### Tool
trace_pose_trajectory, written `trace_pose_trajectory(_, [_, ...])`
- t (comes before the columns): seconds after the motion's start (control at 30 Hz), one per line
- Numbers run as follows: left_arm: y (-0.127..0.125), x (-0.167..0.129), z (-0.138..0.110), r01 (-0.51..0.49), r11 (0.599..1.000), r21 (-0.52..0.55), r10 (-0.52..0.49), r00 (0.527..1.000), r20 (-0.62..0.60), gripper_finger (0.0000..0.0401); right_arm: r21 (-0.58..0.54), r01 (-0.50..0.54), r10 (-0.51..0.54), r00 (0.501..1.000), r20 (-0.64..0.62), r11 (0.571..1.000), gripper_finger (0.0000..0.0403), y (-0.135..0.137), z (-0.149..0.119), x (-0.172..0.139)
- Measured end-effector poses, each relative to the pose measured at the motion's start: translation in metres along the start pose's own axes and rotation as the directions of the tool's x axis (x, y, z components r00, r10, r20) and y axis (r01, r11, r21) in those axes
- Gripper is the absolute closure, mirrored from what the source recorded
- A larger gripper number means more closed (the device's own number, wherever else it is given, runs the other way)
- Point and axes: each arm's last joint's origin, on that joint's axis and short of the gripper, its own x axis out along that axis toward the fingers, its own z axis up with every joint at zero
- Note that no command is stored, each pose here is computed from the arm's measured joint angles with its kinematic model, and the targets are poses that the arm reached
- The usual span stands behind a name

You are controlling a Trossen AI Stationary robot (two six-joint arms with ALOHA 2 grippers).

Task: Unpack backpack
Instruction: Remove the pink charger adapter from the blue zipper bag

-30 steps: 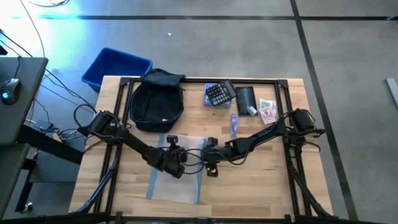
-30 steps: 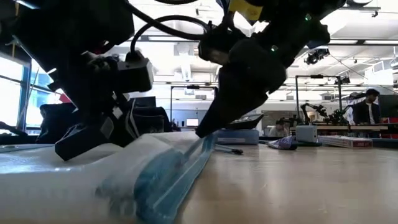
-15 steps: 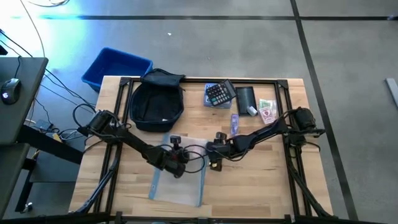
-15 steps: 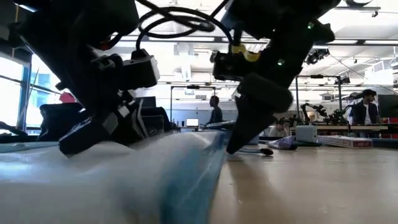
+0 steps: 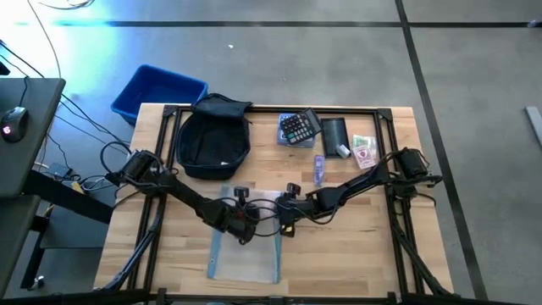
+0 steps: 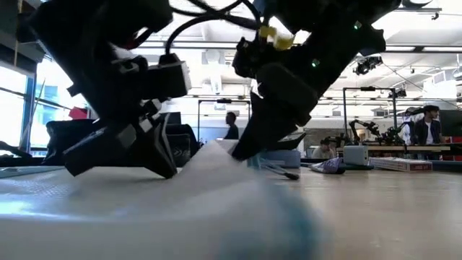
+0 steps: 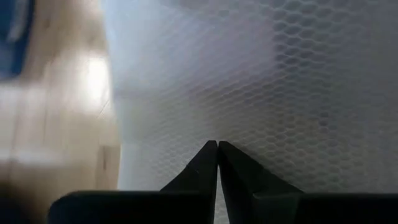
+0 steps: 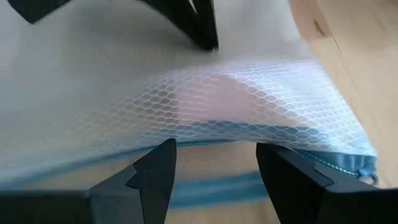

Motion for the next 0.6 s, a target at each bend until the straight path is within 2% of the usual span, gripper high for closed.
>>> trace_pose_trajectory(0.23, [0.021, 0.015, 0.008, 0.046, 0.993, -0.107, -0.045, 0.999, 0.013, 0.0401, -0.006, 0.03, -0.03, 1.0, -0.01, 1.0, 0.0194, -0.002, -0.002, 0.0])
trace_pose_trajectory(0.3, [0.023, 0.016, 0.01, 0.055, 0.991, -0.121, -0.053, 0.998, 0.021, 0.0401, -0.015, 0.005, -0.005, 1.0, 0.005, 1.0, 0.0194, 0.0, 0.0, 0.0])
trace_pose_trajectory(0.47, [0.023, 0.017, 0.01, 0.056, 0.991, -0.12, -0.053, 0.998, 0.03, 0.0401, -0.093, -0.076, 0.086, 0.991, 0.106, 0.993, 0.0194, 0.011, 0.009, -0.003])
trace_pose_trajectory(0.6, [0.02, 0.015, 0.01, 0.059, 0.997, -0.055, -0.057, 0.998, 0.034, 0.0401, -0.089, -0.059, 0.073, 0.985, 0.156, 0.994, 0.0194, 0.015, 0.012, -0.004])
